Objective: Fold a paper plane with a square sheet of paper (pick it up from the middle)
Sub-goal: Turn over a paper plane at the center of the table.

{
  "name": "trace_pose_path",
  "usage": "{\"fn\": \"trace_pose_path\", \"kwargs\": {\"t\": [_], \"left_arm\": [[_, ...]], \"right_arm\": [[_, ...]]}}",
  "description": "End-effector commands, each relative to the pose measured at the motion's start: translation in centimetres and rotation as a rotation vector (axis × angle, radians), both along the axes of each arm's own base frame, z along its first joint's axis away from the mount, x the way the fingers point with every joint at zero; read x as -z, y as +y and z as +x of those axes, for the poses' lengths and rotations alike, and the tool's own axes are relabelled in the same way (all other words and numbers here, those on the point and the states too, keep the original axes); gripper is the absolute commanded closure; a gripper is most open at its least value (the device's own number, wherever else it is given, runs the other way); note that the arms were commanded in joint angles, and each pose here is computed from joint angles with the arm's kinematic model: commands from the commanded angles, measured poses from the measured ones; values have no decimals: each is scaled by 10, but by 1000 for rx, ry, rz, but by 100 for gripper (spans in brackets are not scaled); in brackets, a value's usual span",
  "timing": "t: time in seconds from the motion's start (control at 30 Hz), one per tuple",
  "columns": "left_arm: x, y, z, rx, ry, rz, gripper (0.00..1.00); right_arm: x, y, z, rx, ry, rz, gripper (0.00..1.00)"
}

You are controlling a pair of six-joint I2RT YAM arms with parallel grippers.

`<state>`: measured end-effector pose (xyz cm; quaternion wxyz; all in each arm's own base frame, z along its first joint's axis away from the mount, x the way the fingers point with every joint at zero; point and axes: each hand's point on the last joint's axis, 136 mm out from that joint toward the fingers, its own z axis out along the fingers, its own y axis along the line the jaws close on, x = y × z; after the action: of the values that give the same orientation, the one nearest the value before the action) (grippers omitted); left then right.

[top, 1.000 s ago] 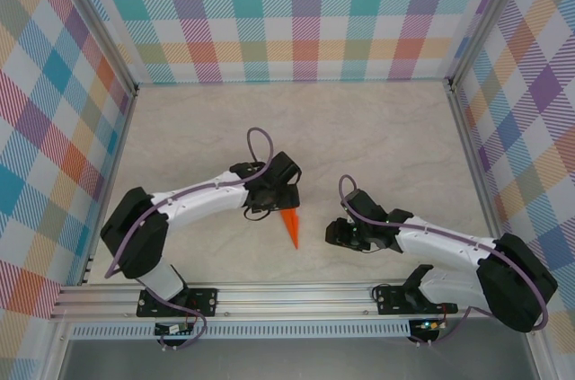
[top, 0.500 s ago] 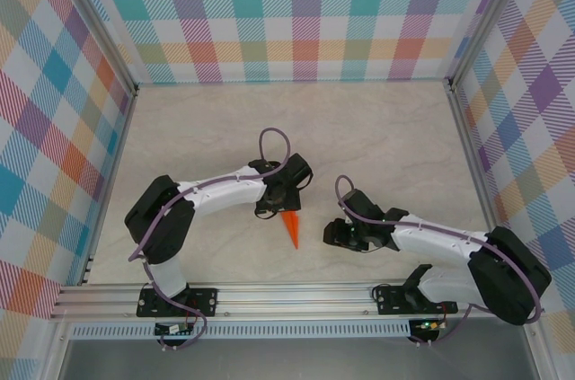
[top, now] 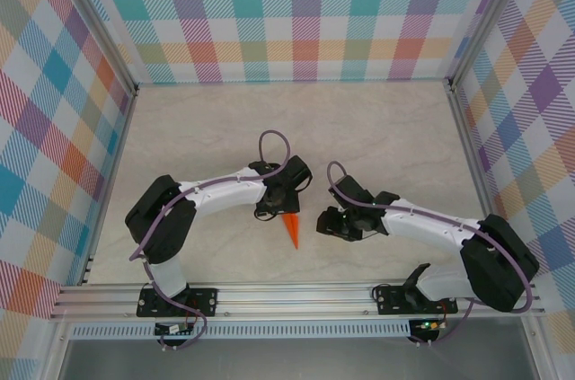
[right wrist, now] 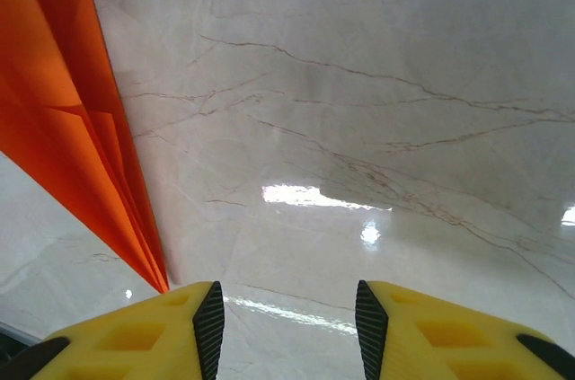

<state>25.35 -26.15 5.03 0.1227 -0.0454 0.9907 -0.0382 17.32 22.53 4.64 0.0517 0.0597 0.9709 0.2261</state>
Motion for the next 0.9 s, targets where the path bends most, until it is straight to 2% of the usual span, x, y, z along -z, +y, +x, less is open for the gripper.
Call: {"fn": "trace_pose_path", "kwargs": {"t": [0.0, 0.3, 0.53, 0.87], "left_arm": [[8, -2, -8, 18, 32, 7, 33], [15, 0, -10, 17, 48, 24, 33], [14, 1, -11, 17, 46, 26, 32], [5, 7, -3, -14, 17, 14, 31]], "right_arm": [[1, -3, 2, 36, 50, -43, 55], [4, 15, 2, -4, 134, -32, 59], [-8, 18, 8, -32, 112, -23, 56], [-7, 0, 10, -1, 43, -52, 53]]}}
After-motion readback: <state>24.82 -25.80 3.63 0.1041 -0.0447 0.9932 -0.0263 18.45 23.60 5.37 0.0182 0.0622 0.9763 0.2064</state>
